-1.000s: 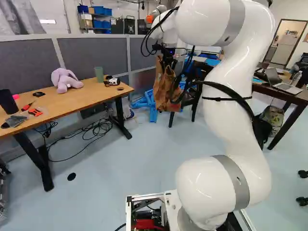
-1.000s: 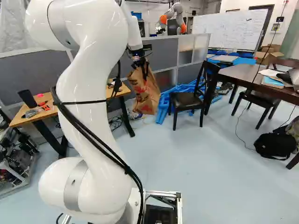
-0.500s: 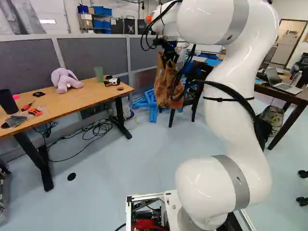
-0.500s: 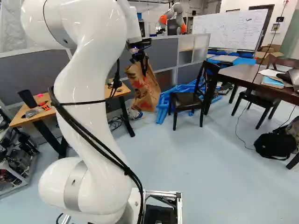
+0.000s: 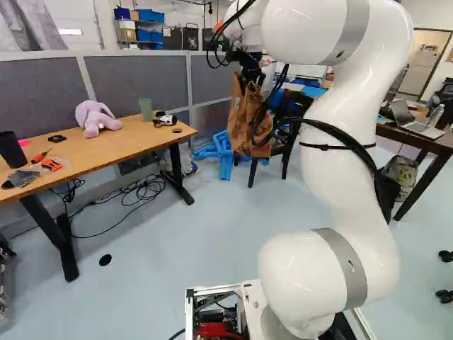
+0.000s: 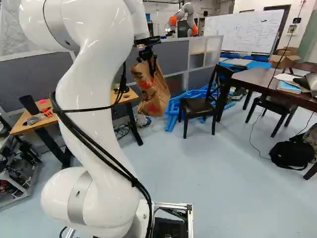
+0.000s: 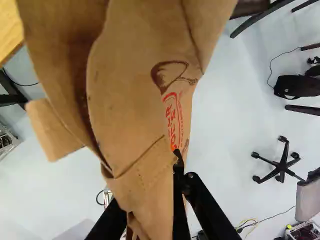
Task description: Pick up the bag on the ground and place it on the table
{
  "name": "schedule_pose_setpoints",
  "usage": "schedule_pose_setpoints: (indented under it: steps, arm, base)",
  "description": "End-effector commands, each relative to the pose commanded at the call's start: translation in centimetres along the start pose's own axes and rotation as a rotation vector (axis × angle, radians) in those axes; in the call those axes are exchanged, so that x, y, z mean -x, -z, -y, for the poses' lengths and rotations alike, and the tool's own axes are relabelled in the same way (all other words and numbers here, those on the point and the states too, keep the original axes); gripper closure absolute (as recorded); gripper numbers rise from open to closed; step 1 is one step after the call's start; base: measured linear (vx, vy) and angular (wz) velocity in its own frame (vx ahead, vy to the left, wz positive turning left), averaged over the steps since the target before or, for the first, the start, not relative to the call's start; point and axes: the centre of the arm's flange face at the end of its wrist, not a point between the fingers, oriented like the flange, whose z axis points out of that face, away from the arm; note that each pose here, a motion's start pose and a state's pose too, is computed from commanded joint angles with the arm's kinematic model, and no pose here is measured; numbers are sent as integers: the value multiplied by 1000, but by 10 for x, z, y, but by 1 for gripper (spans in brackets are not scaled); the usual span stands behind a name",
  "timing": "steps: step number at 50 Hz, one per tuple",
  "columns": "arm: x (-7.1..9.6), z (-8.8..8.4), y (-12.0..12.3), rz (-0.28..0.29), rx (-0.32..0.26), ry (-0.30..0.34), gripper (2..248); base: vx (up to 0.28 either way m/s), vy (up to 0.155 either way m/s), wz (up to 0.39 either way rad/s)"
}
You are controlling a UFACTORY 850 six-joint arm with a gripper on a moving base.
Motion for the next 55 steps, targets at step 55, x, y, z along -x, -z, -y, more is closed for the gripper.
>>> schedule_pose_setpoints:
  steps: [55]
  arm:
    - [0, 0, 0, 0, 0, 0, 229]
  base:
    - [3, 85, 424]
